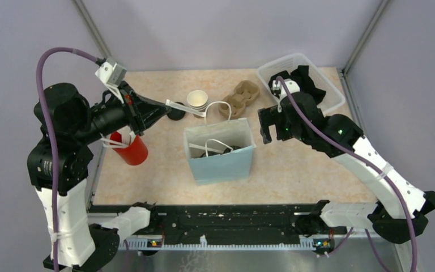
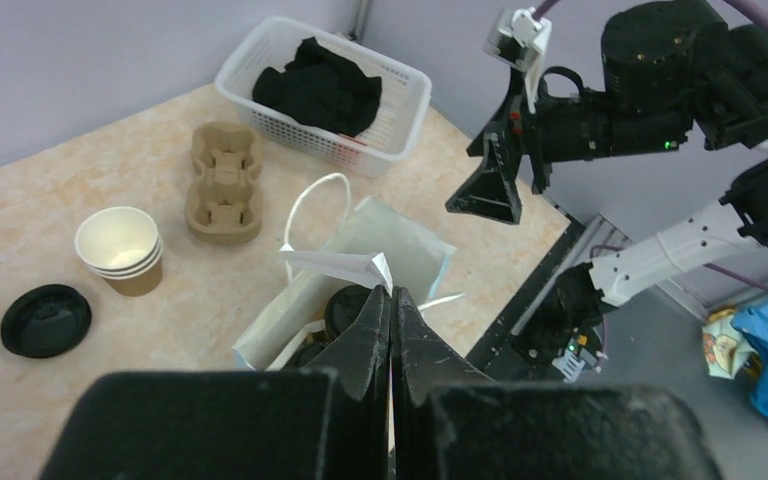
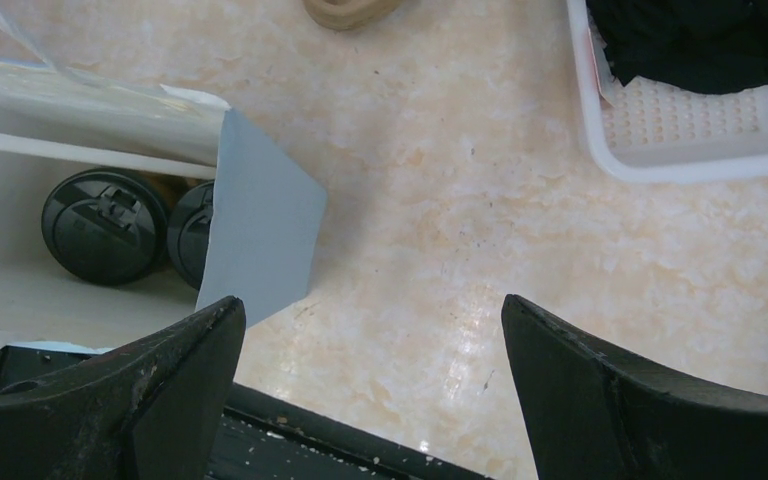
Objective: Pack the takeout coffee
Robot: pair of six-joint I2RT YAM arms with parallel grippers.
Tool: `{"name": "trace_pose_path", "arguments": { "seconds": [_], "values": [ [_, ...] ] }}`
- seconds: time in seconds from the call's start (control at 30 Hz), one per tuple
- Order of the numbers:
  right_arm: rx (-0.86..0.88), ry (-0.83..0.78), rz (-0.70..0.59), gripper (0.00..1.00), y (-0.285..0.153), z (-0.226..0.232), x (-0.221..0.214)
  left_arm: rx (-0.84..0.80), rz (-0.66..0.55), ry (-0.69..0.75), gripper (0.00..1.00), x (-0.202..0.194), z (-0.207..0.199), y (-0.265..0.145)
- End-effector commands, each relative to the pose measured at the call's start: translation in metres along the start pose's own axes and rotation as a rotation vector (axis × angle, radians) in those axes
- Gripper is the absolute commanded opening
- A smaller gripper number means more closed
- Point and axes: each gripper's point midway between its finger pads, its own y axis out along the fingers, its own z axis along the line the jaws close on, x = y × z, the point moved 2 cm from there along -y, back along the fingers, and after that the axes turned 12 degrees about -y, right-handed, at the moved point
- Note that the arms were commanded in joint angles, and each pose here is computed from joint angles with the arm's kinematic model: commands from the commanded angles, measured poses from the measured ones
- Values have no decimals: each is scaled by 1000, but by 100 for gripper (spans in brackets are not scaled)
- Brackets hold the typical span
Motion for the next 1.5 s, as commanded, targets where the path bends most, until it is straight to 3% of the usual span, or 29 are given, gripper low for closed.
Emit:
{"name": "trace_pose_path", "arguments": {
  "seconds": [0.0, 1.03, 1.4, 1.47],
  "values": [
    [-66, 64, -33, 99, -11, -14, 12, -49, 34, 17, 0, -8, -6, 4],
    [-81, 212, -71, 99, -25, -19, -6, -161, 385, -120, 0, -99, -7, 30],
    [-65, 210, -61, 99, -24, -16, -14, -147, 416, -122, 0, -106, -4, 39],
    [-64, 208, -60, 99, -24, -16, -14, -148, 417, -127, 9, -105, -5, 40]
  ]
}}
